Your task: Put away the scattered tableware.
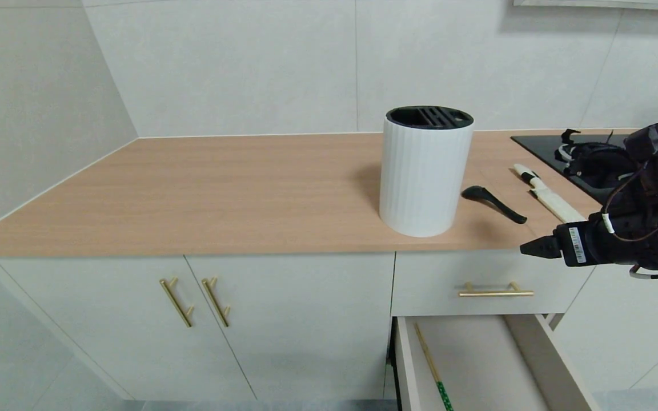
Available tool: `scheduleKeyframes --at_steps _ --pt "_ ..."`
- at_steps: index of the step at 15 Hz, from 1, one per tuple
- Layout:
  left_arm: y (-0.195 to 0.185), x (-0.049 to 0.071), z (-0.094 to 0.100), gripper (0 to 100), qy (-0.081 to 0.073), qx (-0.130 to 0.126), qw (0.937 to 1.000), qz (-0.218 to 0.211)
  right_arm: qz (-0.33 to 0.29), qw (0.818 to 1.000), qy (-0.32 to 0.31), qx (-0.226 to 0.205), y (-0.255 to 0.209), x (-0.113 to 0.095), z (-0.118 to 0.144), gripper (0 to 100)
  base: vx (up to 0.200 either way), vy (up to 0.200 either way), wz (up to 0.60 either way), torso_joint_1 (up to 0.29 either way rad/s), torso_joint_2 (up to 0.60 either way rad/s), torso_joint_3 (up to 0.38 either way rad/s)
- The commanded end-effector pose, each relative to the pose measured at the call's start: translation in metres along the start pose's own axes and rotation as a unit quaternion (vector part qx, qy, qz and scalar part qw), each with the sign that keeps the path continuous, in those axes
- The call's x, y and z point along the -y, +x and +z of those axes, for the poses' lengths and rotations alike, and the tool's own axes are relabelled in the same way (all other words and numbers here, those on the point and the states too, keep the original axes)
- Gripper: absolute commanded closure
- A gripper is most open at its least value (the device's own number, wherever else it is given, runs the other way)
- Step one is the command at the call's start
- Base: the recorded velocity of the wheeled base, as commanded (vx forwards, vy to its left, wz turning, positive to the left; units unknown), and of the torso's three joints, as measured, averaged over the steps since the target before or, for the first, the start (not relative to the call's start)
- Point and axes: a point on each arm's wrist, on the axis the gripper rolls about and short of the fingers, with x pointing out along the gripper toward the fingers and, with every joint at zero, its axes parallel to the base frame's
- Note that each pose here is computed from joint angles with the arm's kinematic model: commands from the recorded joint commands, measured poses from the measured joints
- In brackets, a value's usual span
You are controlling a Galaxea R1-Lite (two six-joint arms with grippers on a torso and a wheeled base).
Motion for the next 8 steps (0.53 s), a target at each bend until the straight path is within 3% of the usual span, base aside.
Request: scheduleKeyframes --at_steps 1,4,8 --pt "0.000 0.000 0.000 0 0.000 0.000 1.0000 0.000 0.000 1.000 -0.001 -0.003 0.003 -0.001 0.000 0 0.000 0.000 0.00 0.222 -0.50 -0.281" --pt "0.000 0.000 0.000 0 0.000 0.000 1.0000 0.000 -0.011 1.000 -0.014 0.024 0.010 0.006 0.007 0 0.000 0.000 0.00 0.120 -0.27 -0.150" --pt "0.000 0.000 0.000 0 0.000 0.000 1.0000 0.000 -0.022 0.993 -0.017 0.118 0.040 0.021 0.033 0 0.000 0.000 0.00 0.009 -0.02 -0.010"
